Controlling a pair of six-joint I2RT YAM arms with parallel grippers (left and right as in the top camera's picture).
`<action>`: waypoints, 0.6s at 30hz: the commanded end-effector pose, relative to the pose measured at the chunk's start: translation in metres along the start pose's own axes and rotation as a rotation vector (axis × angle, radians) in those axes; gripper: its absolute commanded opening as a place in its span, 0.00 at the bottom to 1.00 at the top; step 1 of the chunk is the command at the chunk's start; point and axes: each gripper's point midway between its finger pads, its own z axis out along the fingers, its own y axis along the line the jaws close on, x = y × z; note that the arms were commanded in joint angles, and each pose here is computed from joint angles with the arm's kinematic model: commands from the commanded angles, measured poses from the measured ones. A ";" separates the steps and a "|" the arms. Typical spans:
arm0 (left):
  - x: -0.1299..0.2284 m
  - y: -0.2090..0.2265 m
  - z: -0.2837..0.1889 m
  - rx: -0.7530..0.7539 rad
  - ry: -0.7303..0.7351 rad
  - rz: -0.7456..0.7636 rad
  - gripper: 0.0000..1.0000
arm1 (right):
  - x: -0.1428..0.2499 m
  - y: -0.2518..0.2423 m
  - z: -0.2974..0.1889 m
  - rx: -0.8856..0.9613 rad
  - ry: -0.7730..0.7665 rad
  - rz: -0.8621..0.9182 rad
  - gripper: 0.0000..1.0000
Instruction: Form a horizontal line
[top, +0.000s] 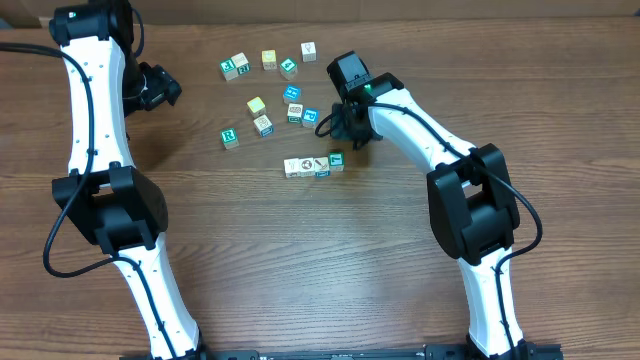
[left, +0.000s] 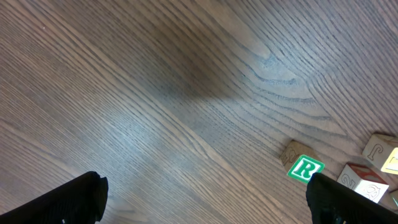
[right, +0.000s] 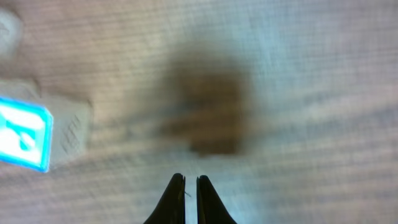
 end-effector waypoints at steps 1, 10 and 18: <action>0.002 -0.002 -0.002 -0.001 -0.003 0.004 1.00 | -0.005 0.008 0.000 -0.052 -0.008 -0.011 0.04; 0.002 -0.002 -0.002 -0.001 -0.003 0.004 1.00 | 0.024 0.022 -0.002 -0.060 0.078 -0.050 0.04; 0.002 -0.002 -0.002 0.000 -0.003 0.004 1.00 | 0.038 0.024 -0.003 -0.042 0.118 -0.068 0.04</action>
